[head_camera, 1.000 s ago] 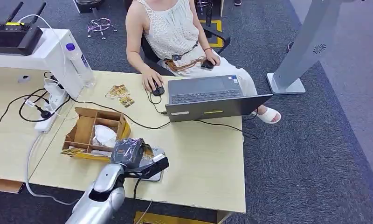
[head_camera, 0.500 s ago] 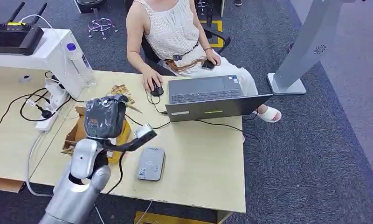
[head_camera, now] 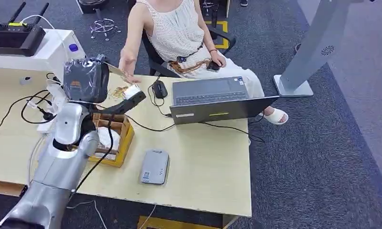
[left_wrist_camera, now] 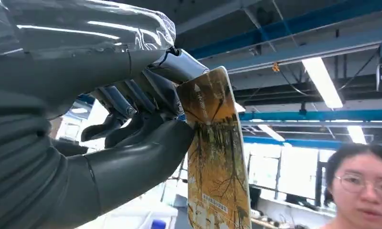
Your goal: Pass the card to the sensor for recognition and then transmit it.
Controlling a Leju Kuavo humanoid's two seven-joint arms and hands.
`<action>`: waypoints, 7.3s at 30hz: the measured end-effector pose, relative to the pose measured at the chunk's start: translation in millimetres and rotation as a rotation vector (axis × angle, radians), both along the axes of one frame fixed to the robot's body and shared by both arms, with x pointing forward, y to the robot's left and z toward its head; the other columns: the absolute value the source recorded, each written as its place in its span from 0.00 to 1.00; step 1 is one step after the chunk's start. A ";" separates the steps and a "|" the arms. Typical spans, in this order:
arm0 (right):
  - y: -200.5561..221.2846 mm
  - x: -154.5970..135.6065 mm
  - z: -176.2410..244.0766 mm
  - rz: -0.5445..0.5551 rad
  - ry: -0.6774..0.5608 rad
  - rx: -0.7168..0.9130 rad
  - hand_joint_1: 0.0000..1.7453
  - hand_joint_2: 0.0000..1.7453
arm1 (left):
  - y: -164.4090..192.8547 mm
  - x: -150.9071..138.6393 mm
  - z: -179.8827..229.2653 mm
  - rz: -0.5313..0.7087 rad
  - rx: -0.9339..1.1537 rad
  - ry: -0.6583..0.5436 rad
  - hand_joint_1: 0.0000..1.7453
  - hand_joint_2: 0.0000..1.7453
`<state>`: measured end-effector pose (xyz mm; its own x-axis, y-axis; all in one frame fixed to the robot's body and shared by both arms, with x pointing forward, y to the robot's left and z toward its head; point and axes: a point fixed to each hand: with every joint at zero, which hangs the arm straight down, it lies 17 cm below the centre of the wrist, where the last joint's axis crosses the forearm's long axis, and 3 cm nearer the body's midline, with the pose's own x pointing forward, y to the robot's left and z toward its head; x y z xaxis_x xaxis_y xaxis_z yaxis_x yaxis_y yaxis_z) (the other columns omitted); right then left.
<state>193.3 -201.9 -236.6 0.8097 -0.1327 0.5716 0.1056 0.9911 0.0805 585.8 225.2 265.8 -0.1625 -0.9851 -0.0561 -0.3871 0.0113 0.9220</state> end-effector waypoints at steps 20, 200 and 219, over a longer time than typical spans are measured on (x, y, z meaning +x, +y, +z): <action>0.3 0.3 -0.3 0.002 0.006 0.002 0.00 1.00 | 23.0 23.4 -4.2 0.054 0.030 0.043 1.00 1.00; -45.8 -52.2 -19.5 -0.115 0.093 -0.054 0.00 1.00 | 99.9 -176.7 -269.0 0.153 -0.120 0.537 0.00 1.00; -45.9 -52.2 -19.5 -0.115 0.093 -0.055 0.00 1.00 | 99.9 -176.7 -269.0 0.153 -0.120 0.537 0.00 1.00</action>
